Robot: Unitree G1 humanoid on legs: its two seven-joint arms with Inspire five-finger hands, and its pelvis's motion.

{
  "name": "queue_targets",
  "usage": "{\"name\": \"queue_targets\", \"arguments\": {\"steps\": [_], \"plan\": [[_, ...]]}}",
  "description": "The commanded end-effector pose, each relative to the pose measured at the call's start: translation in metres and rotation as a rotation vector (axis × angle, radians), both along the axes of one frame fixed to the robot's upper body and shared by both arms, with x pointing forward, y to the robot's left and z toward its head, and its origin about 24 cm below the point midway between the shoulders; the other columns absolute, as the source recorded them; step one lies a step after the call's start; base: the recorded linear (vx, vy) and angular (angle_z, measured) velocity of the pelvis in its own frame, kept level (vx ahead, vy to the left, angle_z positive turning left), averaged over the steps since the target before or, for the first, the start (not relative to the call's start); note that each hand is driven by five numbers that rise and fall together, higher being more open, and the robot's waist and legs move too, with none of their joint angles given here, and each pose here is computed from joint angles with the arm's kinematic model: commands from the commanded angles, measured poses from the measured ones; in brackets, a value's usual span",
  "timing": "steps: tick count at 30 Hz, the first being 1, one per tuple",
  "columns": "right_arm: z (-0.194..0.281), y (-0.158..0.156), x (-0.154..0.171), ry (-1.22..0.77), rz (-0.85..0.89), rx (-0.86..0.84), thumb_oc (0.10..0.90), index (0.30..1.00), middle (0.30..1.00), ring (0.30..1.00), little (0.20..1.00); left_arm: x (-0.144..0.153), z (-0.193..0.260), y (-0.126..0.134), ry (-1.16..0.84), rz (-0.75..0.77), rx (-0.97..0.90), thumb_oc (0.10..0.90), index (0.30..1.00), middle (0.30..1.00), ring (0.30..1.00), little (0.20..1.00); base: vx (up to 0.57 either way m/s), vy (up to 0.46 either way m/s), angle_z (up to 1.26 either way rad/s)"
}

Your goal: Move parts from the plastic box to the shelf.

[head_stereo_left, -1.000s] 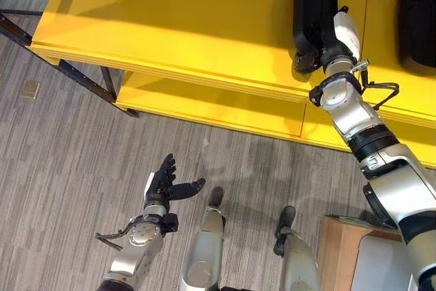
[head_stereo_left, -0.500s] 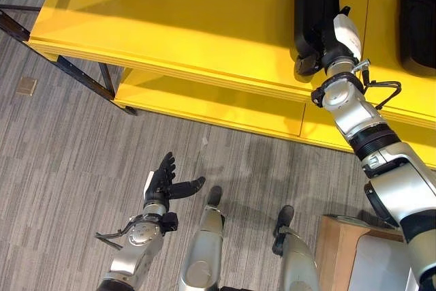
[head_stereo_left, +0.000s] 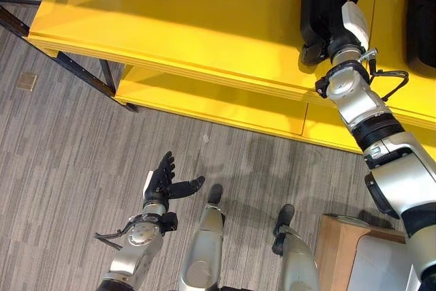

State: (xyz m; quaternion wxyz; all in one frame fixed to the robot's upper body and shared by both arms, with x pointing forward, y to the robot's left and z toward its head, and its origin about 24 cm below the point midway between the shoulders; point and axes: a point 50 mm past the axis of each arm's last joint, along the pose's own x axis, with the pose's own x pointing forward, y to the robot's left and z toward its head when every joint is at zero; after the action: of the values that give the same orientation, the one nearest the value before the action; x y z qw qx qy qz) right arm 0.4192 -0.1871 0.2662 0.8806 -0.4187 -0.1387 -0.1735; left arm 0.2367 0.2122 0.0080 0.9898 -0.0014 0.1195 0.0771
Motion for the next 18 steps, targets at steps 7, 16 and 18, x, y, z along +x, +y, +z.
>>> {"name": "queue_targets", "arguments": {"steps": [7,16,18], "plan": [[0.075,-0.003,-0.011,-0.224,-0.011,-0.004,0.4,0.3,0.3,0.3,0.3,-0.001,0.031,0.014,-0.162,-0.004,0.021,0.9,1.0,1.0,1.0,1.0,0.0,0.0,0.0],[0.07,0.013,-0.008,-0.215,0.09,0.157,0.9,1.0,1.0,1.0,1.0,0.001,0.032,0.014,-0.159,0.0,0.018,0.9,1.0,1.0,1.0,1.0,0.0,0.0,0.0],[0.072,0.02,-0.009,-0.225,0.118,0.179,0.9,1.0,1.0,1.0,1.0,0.001,0.032,0.014,-0.159,-0.004,0.02,0.9,1.0,1.0,1.0,1.0,0.0,0.0,0.0]]}}
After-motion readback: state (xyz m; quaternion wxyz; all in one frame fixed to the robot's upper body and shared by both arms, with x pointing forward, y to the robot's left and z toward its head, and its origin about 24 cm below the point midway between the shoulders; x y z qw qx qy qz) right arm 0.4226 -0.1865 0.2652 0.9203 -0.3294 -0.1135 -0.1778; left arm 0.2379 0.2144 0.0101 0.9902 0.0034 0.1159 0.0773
